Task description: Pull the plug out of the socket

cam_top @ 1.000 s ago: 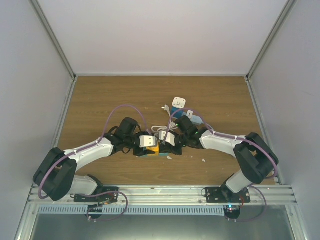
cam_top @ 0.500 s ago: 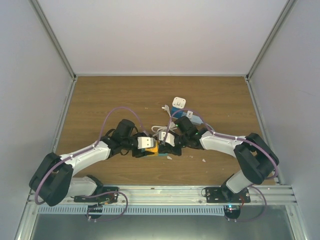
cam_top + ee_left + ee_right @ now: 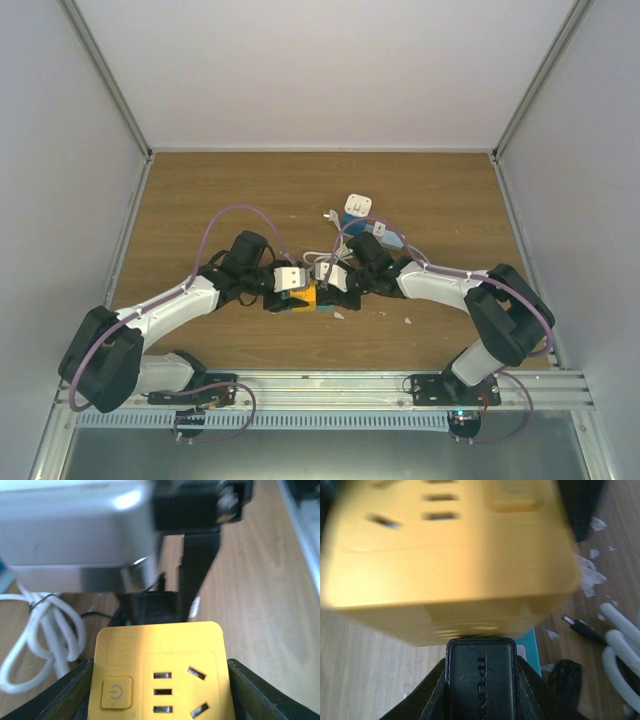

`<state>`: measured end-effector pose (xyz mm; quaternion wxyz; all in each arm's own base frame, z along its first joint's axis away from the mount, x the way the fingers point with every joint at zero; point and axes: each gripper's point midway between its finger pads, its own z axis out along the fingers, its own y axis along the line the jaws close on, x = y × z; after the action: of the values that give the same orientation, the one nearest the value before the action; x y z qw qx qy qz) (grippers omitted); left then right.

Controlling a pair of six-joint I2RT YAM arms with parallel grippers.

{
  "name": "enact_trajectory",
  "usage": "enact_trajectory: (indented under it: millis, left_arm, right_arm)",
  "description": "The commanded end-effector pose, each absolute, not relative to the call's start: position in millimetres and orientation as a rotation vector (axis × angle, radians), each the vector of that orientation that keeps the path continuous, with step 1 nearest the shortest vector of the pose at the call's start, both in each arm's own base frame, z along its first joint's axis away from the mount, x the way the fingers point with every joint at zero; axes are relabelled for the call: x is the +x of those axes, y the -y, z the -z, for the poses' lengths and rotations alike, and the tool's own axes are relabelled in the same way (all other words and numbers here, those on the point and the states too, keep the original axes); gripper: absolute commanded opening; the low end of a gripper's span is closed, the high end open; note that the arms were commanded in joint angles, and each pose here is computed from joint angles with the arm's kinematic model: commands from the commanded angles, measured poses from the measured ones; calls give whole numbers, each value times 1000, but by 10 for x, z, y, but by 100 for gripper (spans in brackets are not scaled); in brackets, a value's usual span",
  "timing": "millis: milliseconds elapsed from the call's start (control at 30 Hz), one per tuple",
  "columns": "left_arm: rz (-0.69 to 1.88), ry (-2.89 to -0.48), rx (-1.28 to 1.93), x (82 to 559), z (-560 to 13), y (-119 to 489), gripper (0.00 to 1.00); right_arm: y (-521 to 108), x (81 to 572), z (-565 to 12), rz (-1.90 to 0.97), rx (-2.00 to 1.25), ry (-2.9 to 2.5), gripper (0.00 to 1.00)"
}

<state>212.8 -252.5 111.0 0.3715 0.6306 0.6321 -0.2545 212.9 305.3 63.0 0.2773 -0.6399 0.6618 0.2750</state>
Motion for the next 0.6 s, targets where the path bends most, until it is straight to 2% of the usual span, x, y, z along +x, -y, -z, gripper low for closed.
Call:
enact_trajectory:
  millis: [0, 267, 567]
  left_arm:
    - [971, -1530, 1600, 1877, -1461, 2772, 33]
    - [919, -1513, 1616, 1883, -1475, 2637, 32]
    - [936, -1681, 1420, 2175, -1722, 2202, 34]
  right_arm:
    - [-2616, 2340, -120, -437, -1703, -2040, 1]
    - [-2618, 2313, -133, -455, -1699, -2046, 1]
    - [-2674, 2291, -225, -504, -1695, -2036, 3]
